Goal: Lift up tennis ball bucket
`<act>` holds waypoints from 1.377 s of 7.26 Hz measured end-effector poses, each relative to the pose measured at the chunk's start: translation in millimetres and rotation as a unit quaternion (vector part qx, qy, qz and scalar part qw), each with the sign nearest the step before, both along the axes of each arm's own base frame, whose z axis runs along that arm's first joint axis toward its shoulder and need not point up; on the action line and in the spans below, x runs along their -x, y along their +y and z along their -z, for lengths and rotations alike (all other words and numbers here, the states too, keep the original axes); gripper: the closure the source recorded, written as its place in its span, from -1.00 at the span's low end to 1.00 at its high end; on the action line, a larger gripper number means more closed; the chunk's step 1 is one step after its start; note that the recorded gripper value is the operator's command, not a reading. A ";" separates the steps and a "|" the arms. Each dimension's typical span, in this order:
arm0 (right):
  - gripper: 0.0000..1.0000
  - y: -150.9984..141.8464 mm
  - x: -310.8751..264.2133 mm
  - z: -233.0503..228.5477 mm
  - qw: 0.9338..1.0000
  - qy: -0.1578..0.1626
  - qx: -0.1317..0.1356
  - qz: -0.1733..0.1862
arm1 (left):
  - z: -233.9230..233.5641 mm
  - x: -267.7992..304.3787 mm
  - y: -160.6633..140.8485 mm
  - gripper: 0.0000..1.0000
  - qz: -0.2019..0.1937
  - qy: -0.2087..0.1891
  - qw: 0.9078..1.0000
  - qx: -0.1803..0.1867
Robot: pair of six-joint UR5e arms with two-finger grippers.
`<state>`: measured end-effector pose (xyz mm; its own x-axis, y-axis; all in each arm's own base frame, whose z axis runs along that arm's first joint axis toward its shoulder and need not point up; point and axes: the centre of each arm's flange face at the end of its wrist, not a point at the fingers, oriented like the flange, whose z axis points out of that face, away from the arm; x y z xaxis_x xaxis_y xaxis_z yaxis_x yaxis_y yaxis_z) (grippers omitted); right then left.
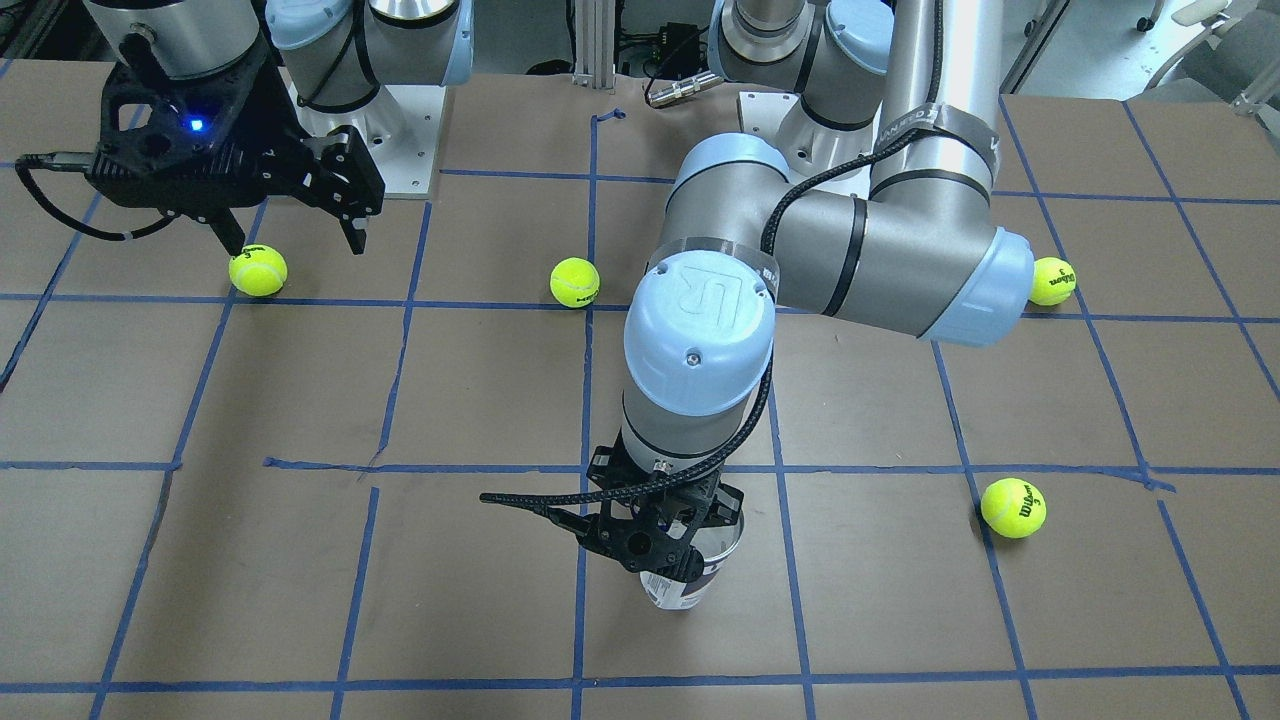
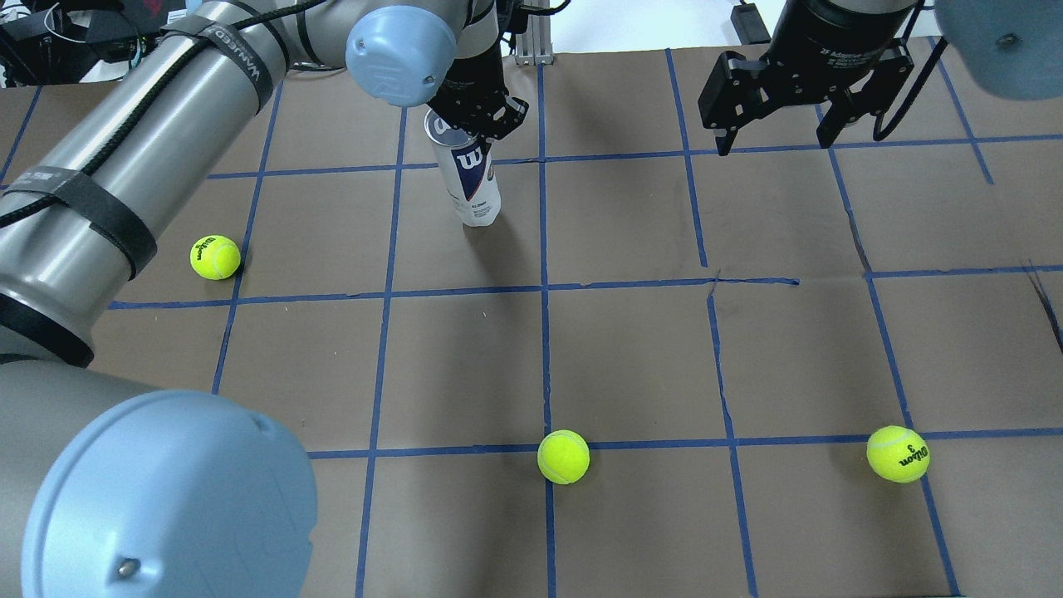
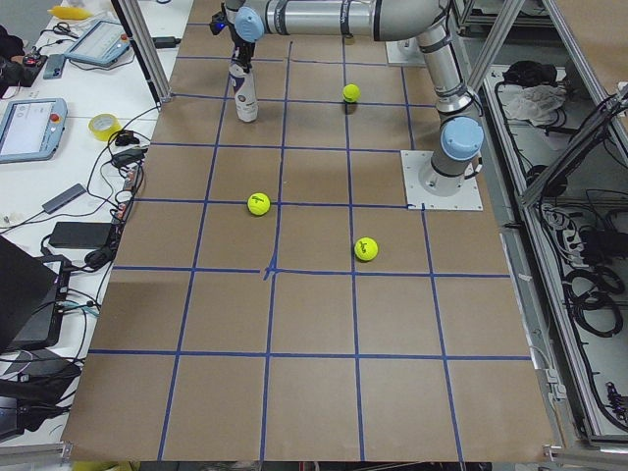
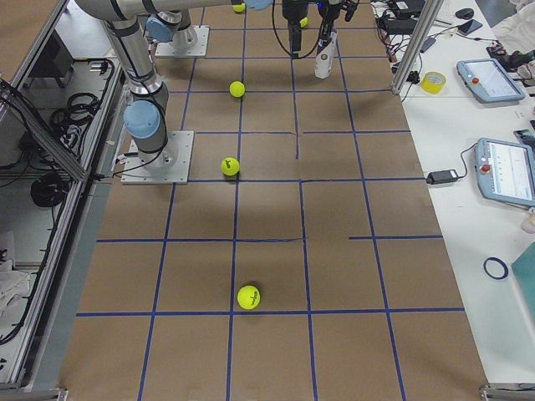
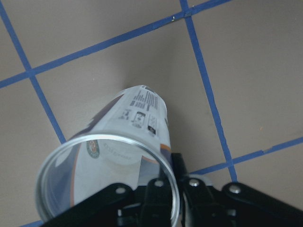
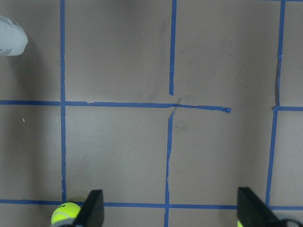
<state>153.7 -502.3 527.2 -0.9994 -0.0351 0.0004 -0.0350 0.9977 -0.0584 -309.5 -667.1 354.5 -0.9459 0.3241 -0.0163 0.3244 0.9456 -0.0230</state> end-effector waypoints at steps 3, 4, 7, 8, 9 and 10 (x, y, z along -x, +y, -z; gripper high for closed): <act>-1.00 0.0 0.3 0.0 1.000 0.001 0.000 0.000 | 0.9 1.0 1.5 -1.00 -0.004 0.005 1.000 -0.001; -1.00 0.0 0.4 0.0 1.000 0.002 0.000 0.000 | -3.4 1.1 2.9 -1.00 -0.006 0.007 1.000 0.002; -1.00 0.0 0.4 -0.1 1.000 0.002 0.000 0.000 | -26.8 1.6 9.4 -1.00 -0.008 0.018 1.000 0.016; -1.00 -0.2 0.9 0.0 1.000 0.002 0.000 -0.001 | -42.3 1.8 14.1 -1.00 -0.012 0.028 0.999 0.024; -1.00 0.3 1.4 -0.3 1.000 0.002 0.000 -0.002 | -60.6 2.4 21.6 -1.00 -0.018 0.040 0.999 0.029; -1.00 1.9 1.2 -1.4 1.000 0.003 -0.001 -0.002 | -80.5 0.8 33.1 -1.00 -0.024 0.045 0.998 0.027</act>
<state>152.5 -500.5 528.7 -0.9992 -0.0393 0.0061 -0.0396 0.9976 -0.0566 -310.2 -634.0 435.0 -0.9588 0.2793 0.0524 0.2731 0.9566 -0.1016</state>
